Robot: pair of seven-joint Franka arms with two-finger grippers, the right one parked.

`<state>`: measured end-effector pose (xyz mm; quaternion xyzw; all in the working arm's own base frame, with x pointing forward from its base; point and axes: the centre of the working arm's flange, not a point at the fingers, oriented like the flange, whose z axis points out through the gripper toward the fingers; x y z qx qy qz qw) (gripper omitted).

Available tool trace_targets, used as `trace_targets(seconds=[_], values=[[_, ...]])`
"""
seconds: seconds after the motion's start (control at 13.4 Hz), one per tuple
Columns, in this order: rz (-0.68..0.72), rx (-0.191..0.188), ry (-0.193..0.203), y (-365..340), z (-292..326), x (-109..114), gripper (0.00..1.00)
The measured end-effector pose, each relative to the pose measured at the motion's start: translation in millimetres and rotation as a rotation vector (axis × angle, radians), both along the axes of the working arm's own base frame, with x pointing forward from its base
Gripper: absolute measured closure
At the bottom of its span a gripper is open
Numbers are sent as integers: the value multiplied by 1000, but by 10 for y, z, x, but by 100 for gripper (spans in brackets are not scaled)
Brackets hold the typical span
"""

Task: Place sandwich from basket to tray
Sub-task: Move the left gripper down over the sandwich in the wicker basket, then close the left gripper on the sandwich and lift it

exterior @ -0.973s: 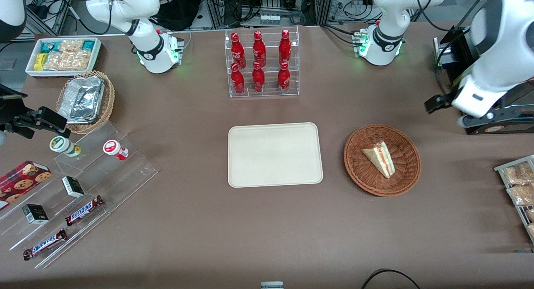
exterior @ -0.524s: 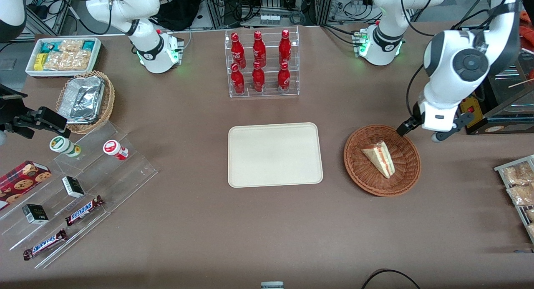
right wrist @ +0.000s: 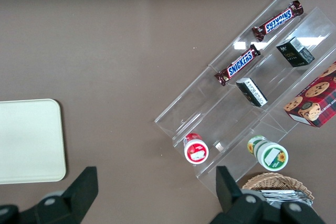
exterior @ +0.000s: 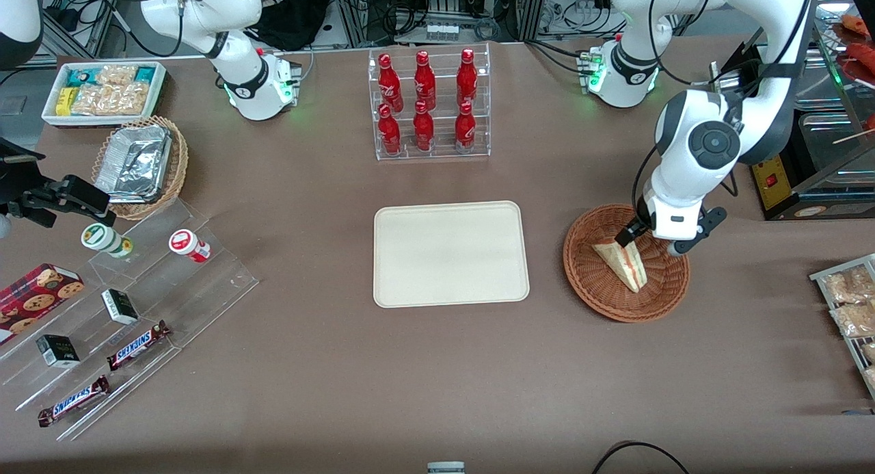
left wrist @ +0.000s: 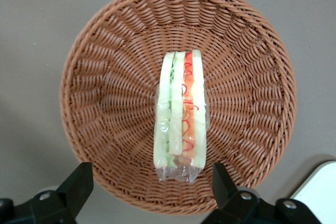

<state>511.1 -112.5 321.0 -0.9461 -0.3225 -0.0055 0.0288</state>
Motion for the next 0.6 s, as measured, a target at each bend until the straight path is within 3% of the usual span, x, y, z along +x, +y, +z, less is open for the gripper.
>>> trace_targets(seconds=[0.6], values=[[6,-33,-37,-44,-258,94,0]])
